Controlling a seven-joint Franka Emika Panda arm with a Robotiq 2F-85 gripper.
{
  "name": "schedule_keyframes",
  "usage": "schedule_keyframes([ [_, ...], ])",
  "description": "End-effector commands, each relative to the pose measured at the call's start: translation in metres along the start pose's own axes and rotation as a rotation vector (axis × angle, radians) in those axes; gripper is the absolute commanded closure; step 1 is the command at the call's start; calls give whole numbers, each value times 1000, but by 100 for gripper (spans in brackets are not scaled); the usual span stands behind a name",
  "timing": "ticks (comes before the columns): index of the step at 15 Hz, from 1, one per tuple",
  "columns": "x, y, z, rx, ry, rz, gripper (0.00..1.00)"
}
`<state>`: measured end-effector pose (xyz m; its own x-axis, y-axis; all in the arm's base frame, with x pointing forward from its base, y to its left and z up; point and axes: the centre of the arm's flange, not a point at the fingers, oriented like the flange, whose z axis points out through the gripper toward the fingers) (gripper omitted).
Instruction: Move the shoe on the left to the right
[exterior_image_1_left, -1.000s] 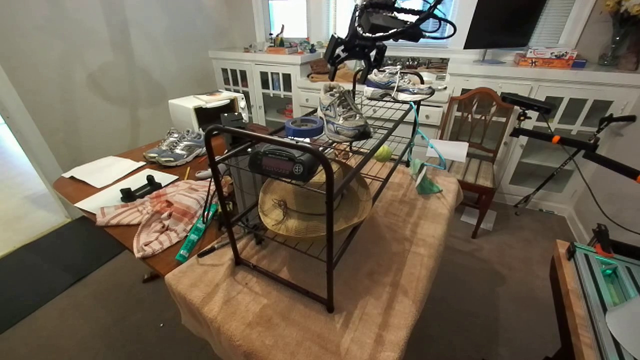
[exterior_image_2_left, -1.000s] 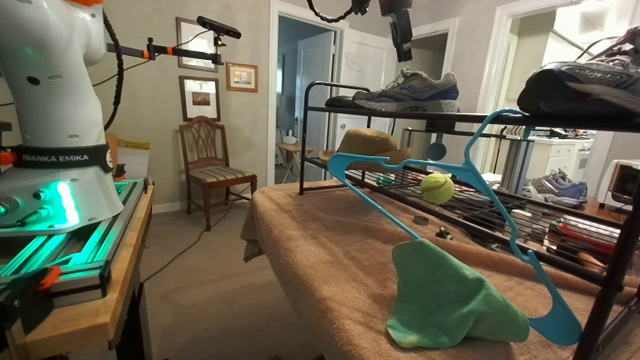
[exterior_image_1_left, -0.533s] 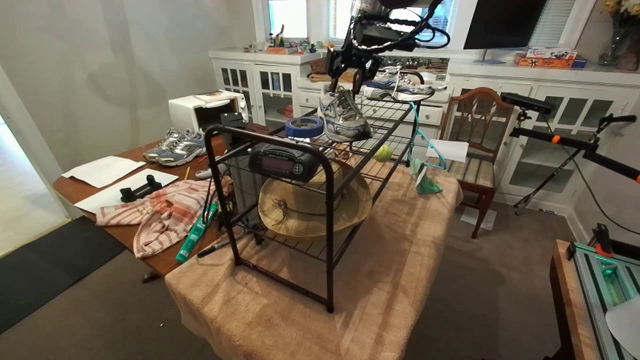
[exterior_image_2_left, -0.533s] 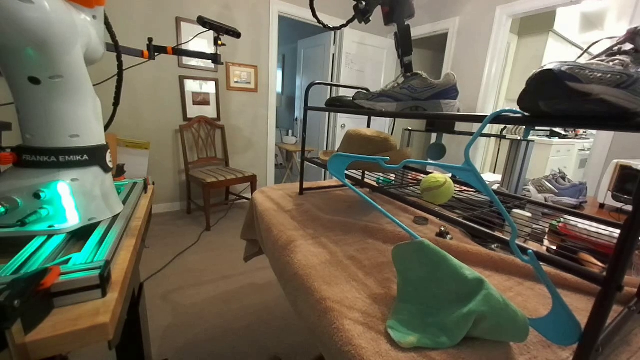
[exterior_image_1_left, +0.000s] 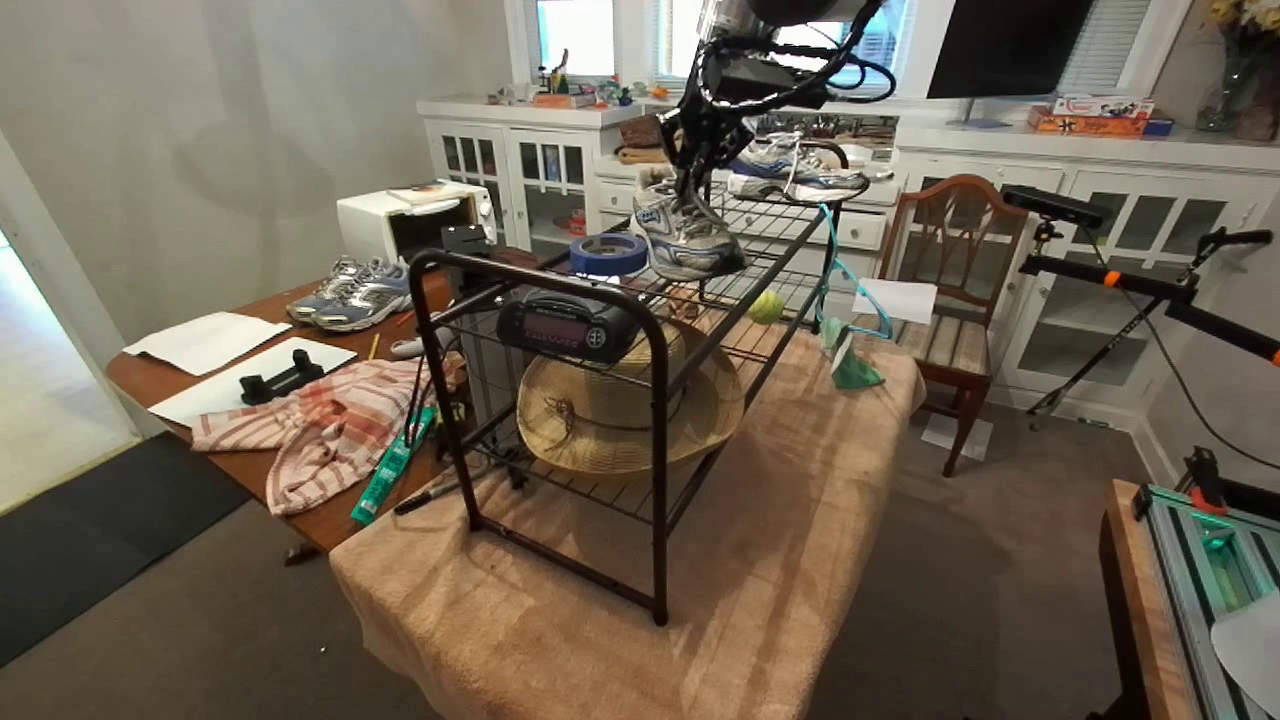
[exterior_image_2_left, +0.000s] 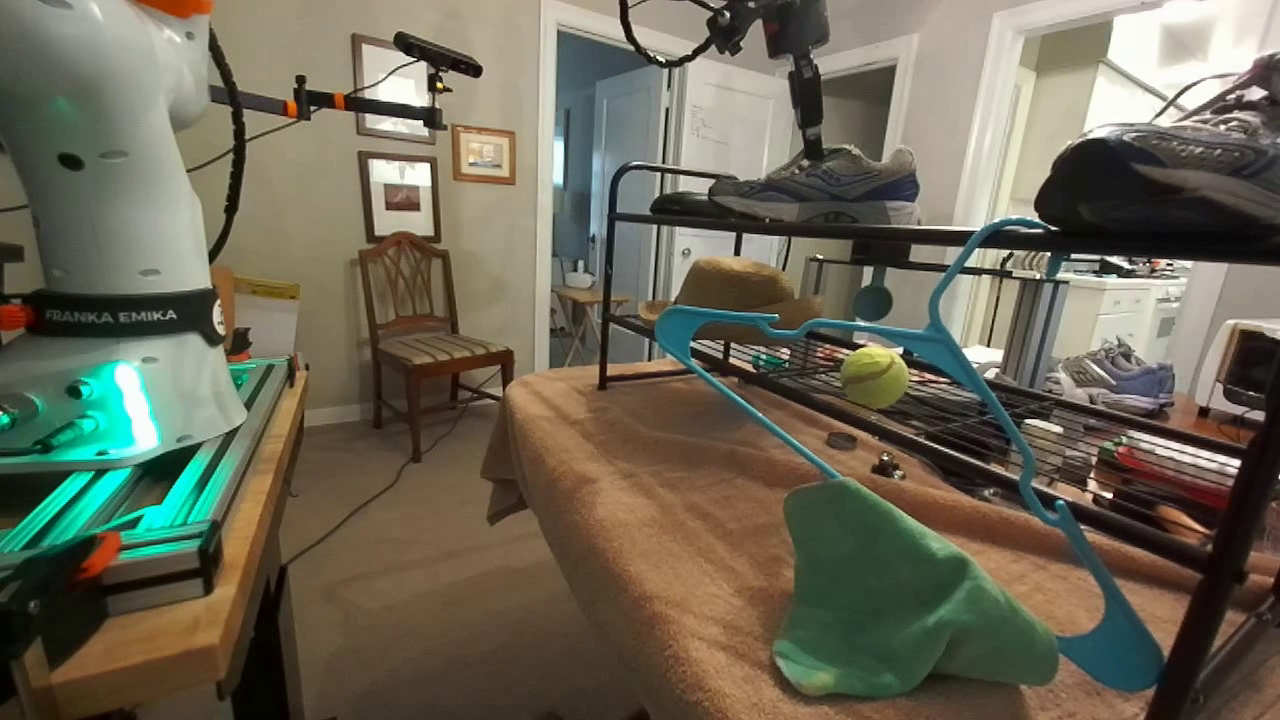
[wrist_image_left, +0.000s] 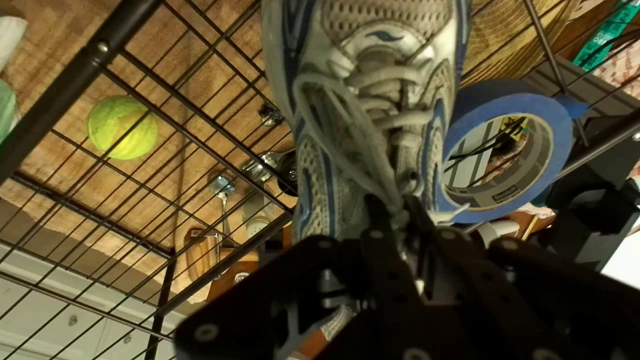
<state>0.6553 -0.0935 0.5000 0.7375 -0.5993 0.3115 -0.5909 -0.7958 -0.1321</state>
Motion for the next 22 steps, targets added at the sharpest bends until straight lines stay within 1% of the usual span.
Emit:
schedule_keyframes([
  [1,1,-6,3,-8,19,8,100],
  [3,0,-6,-4,-9,27,14,98],
  [5,0,-7,-23,-1,36,43,98],
  [7,5,-3,-46,18,64,89,98],
  [10,16,9,-76,38,107,153,98],
  [13,20,19,-94,53,122,199,98],
  [16,22,27,-109,49,153,231,98],
  [19,26,39,-117,51,166,238,98],
  [22,35,59,-129,74,169,213,98],
])
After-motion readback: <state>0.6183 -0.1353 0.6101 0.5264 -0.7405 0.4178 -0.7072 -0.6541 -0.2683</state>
